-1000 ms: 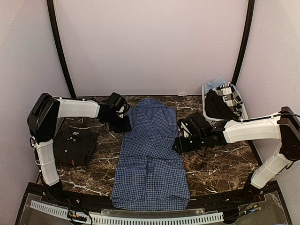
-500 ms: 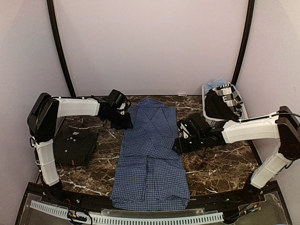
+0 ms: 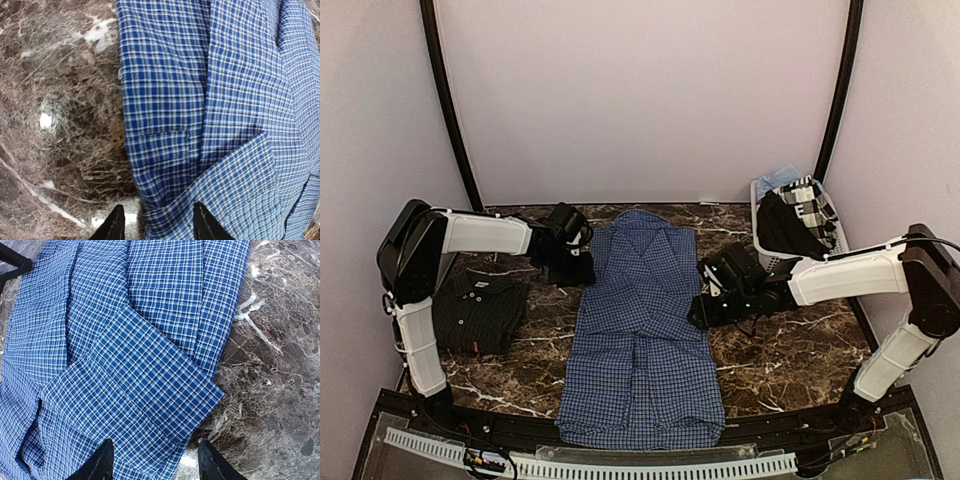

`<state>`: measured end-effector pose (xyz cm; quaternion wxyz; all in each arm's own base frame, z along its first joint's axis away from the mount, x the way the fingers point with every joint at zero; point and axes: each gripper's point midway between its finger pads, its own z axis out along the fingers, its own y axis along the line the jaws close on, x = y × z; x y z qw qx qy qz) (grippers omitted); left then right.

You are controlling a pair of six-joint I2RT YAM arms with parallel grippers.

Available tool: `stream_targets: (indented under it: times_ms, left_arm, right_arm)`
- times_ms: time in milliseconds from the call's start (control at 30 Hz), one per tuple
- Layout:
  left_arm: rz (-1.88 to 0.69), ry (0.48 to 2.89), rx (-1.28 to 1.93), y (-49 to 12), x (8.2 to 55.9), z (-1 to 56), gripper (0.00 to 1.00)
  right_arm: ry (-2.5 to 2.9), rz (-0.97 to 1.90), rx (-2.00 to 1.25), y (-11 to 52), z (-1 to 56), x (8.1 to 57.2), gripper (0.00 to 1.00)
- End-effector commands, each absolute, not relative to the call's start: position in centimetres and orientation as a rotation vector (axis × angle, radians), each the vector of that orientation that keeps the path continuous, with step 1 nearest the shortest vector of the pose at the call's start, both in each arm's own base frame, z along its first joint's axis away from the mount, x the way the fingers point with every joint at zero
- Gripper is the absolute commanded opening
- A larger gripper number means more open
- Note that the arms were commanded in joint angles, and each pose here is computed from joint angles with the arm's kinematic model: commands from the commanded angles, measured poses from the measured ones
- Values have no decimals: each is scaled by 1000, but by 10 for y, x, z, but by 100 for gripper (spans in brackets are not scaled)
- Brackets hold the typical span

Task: Fold and stack the long sleeve shirts
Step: Flatten out the crumpled shirt at the center of the board.

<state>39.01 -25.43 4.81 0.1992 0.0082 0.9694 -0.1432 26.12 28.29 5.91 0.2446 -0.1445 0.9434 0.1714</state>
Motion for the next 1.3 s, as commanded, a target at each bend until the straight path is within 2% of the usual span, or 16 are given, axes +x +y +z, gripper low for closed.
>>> stream_targets:
  times_ms: [0, 167, 333, 867, 1267]
  left_arm:
    - [-355, 2681, -30, -238, 387, 64, 47]
    - [-446, 2699, -14, -250, 384, 60, 46]
    - [-543, 2685, 23, -265, 387, 66, 39]
    - [-616, 2666, 82, -279, 390, 82, 9]
    - [-639, 2625, 98, -280, 390, 96, 5]
  right_arm:
    - [2547, 486, -389, 287, 62, 269, 54]
    - [2551, 484, -391, 287, 61, 270, 54]
    - [2555, 487, -392, 288, 58, 269, 54]
    - [2549, 444, -357, 279, 55, 276, 54]
    - [2572, 499, -298, 271, 38, 291, 55]
